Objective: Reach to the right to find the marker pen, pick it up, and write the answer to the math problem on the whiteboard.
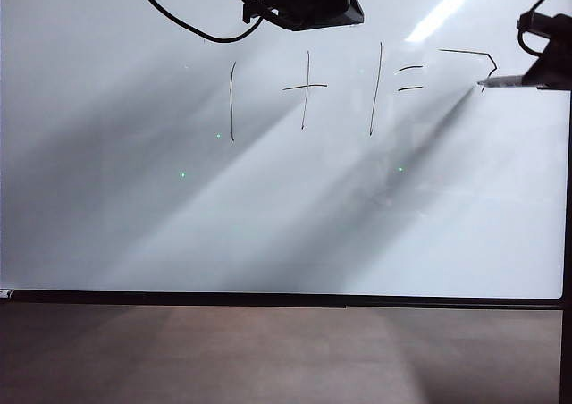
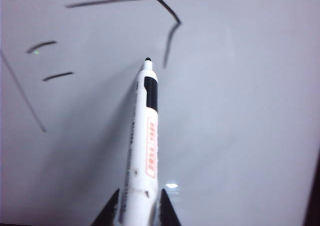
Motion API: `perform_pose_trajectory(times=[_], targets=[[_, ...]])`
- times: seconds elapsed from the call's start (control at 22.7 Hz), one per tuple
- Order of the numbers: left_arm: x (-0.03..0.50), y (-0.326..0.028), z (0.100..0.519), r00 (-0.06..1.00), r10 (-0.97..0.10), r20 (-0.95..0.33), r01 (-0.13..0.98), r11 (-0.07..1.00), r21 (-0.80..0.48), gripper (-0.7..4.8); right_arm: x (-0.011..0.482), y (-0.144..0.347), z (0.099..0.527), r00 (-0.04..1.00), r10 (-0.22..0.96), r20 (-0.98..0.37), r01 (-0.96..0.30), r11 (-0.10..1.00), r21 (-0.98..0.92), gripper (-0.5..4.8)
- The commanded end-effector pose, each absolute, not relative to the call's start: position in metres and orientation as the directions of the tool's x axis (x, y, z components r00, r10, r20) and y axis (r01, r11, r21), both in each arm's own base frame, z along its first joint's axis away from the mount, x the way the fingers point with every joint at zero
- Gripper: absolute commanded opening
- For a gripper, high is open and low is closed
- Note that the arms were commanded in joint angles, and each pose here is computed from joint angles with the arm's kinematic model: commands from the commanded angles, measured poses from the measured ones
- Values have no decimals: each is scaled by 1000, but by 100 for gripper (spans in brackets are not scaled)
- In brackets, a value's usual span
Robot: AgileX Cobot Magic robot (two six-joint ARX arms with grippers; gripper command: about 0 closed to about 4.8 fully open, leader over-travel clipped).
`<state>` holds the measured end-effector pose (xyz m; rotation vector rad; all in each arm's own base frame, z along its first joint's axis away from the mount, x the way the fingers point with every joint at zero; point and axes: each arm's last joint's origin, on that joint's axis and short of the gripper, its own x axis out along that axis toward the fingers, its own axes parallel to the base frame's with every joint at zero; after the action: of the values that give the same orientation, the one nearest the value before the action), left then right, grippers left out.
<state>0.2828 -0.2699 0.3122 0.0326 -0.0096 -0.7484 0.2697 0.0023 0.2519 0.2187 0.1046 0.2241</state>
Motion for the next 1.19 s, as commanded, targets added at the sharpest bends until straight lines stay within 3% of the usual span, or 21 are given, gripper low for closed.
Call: perform_pose_trajectory(times=[0.04,0.31,1.19], targets=[[282,-270,315,729,-685,9,684,729,37,-4,270,13,255,957,287,-53,-268,937,226,-6],[282,-270,314,729,-684,1,684,729,37,-5,269,30,257,940,338,-33,-323,920,220,-6],[282,-270,314,729,-684,-2,684,729,37,-4,274,30,254,949,316,-14,-306,928,214,-6]])
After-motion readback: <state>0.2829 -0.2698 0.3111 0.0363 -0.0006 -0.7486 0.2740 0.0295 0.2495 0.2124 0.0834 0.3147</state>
